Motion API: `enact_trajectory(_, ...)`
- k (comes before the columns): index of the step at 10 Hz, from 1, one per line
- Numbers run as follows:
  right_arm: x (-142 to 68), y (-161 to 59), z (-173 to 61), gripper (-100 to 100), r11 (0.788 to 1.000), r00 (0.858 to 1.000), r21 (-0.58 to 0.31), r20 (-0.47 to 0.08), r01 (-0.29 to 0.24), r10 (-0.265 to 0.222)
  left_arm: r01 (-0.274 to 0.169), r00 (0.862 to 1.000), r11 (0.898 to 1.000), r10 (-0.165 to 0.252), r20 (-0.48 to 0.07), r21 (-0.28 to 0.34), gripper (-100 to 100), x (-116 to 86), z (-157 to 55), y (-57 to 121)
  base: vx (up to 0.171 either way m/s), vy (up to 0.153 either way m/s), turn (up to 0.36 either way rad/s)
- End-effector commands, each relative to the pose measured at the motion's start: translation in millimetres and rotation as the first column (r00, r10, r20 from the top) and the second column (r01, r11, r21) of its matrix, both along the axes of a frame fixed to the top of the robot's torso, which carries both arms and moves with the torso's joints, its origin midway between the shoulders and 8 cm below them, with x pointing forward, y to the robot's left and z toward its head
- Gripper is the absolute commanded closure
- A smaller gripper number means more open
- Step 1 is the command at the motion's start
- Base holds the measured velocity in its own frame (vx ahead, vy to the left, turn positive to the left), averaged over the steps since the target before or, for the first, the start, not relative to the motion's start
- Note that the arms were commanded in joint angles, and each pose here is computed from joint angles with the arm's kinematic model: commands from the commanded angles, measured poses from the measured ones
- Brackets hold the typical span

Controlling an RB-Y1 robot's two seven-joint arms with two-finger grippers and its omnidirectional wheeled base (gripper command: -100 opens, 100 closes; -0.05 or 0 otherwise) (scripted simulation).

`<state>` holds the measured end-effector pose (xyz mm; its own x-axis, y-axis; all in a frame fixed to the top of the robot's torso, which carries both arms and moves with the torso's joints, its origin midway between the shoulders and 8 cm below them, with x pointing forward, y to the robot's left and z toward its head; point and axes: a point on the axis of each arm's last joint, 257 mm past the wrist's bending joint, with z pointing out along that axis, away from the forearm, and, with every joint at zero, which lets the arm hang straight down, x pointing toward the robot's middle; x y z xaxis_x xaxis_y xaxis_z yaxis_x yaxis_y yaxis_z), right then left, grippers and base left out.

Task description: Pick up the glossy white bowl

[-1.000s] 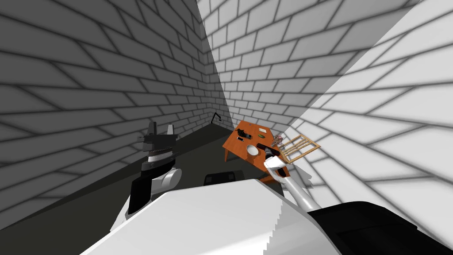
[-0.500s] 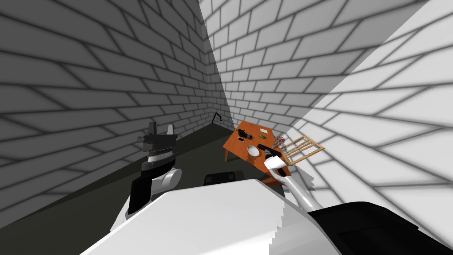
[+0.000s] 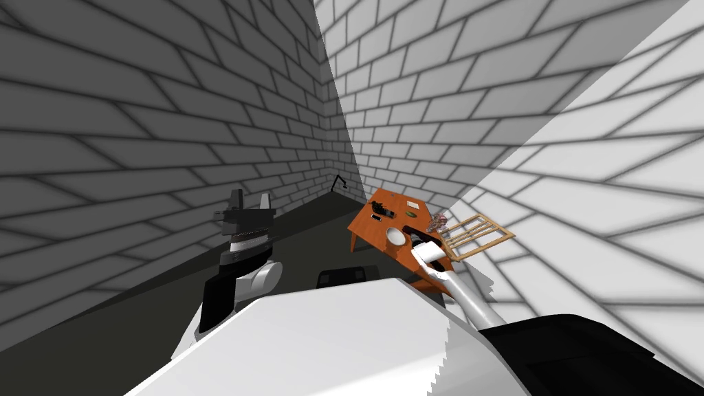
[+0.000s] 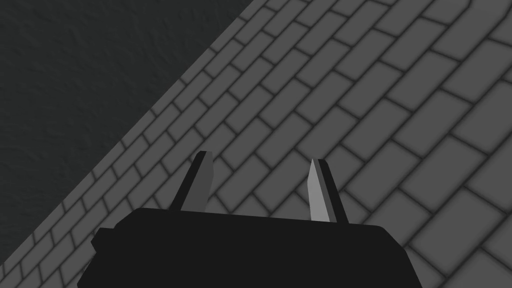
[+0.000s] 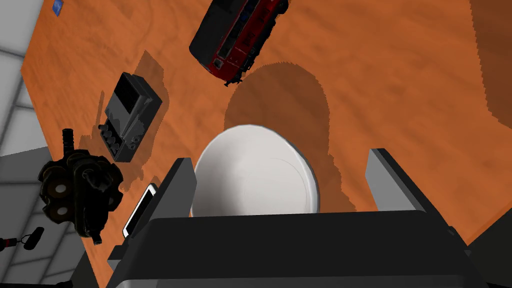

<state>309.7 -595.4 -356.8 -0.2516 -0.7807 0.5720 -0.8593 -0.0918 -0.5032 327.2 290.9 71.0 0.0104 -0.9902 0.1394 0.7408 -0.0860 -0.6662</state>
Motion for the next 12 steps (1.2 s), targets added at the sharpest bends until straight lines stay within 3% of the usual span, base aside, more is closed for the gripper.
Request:
enact_trajectory(1, -1.7, 3.3, -9.1, -100, 0.999, 1.000, 0.047, -0.002, 0.018, -0.018, 0.000, 1.000, 1.000, 0.000, 0.000, 0.000, 0, 0.0, 0.0, 0.0, 0.020, -0.015, 0.061)
enact_trajectory(6, -6.3, 15.3, -28.5, -100, 0.985, 0.998, 0.164, -0.011, 0.058, -0.057, 0.000, 1.000, 1.000, 0.000, 0.000, 0.000, 0, 0.0, 0.0, 0.0, 0.010, -0.008, 0.031)
enact_trajectory(12, -14.6, 29.0, -52.5, -100, 0.944, 0.992, 0.305, -0.039, 0.126, -0.120, 0.000, 1.000, 1.000, 0.000, 0.000, 0.000, 0, 0.0, 0.0, 0.0, 0.014, -0.014, 0.048)
